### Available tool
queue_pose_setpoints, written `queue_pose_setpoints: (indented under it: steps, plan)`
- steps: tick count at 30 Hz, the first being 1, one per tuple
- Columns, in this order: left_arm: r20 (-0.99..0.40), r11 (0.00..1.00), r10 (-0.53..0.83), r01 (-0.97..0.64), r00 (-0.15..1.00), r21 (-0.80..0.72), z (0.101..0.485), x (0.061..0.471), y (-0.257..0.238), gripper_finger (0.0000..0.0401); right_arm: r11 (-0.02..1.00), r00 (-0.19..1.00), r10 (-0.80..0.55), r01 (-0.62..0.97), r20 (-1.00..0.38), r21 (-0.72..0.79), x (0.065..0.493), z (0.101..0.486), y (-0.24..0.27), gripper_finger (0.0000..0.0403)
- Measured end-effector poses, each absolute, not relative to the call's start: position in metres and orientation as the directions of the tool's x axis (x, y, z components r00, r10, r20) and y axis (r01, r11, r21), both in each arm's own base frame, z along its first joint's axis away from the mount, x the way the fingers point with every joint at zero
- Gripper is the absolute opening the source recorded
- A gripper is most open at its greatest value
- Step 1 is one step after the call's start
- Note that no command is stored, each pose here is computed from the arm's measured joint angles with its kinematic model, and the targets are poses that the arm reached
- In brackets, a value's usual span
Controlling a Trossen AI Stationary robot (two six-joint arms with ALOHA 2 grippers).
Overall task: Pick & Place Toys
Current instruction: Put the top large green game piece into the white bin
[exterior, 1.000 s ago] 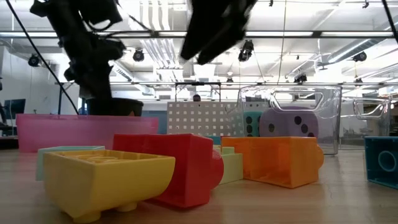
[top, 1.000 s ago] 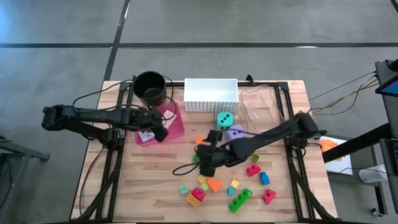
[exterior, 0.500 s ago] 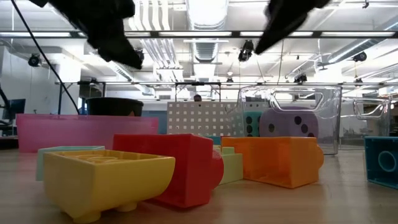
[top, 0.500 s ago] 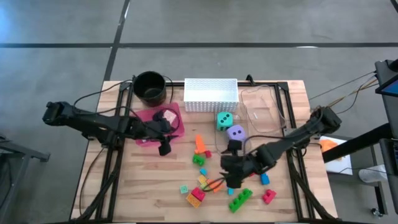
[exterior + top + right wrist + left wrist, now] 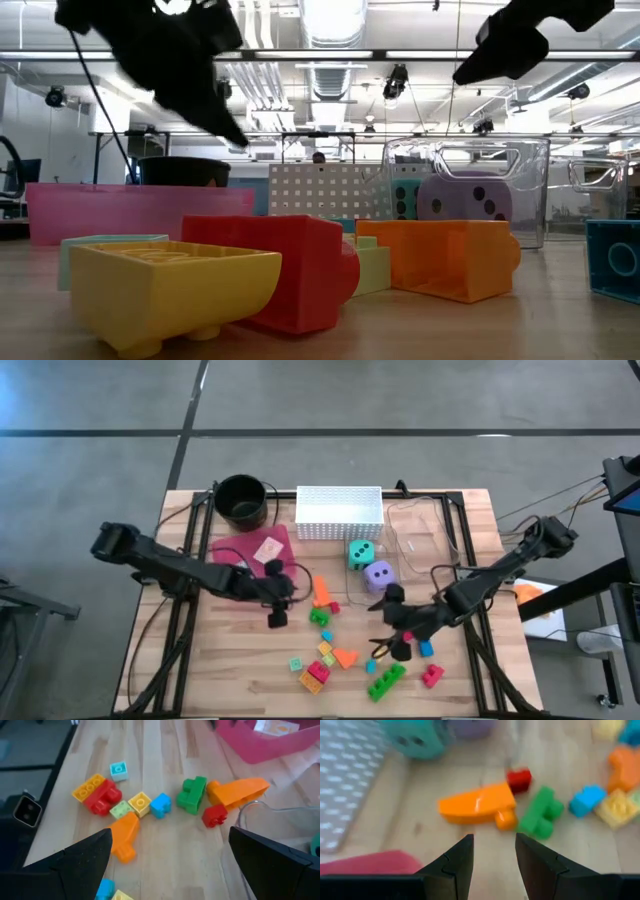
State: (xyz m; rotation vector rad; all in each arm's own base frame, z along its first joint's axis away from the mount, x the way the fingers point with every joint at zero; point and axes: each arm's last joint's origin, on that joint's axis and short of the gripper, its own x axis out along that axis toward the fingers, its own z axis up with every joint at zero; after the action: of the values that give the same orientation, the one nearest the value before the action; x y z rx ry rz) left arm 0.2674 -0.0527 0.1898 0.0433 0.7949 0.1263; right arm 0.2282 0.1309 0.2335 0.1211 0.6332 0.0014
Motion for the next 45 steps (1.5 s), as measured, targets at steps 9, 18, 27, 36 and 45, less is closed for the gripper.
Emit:
queue_pose_setpoints:
  steps: [9,18,27,36,45]
  plan:
    - [-0.707,0.995,0.07,0.006,0.704,0.104,0.149,0.296,-0.064,0.0148,0.987,0.851,0.058,0.031,-0.523,0.159,0.219,0.245,0.125,0.04]
    - [-0.62,0.981,-0.105,0.185,0.777,0.065,0.145,0.31,-0.074,0.0148,0.988,0.845,0.054,0.031,-0.532,0.149,0.222,0.242,0.126,0.04]
    - [-0.574,0.984,-0.12,0.174,0.81,0.039,0.133,0.32,-0.076,0.0148,0.989,0.848,0.056,0.025,-0.527,0.146,0.222,0.242,0.126,0.04]
    - [-0.564,0.986,-0.121,0.162,0.817,0.024,0.136,0.32,-0.076,0.0148,0.989,0.849,0.056,0.025,-0.526,0.147,0.222,0.243,0.127,0.04]
    - [-0.563,0.988,-0.116,0.155,0.818,0.022,0.136,0.32,-0.076,0.0149,0.989,0.849,0.056,0.026,-0.526,0.147,0.222,0.243,0.126,0.04]
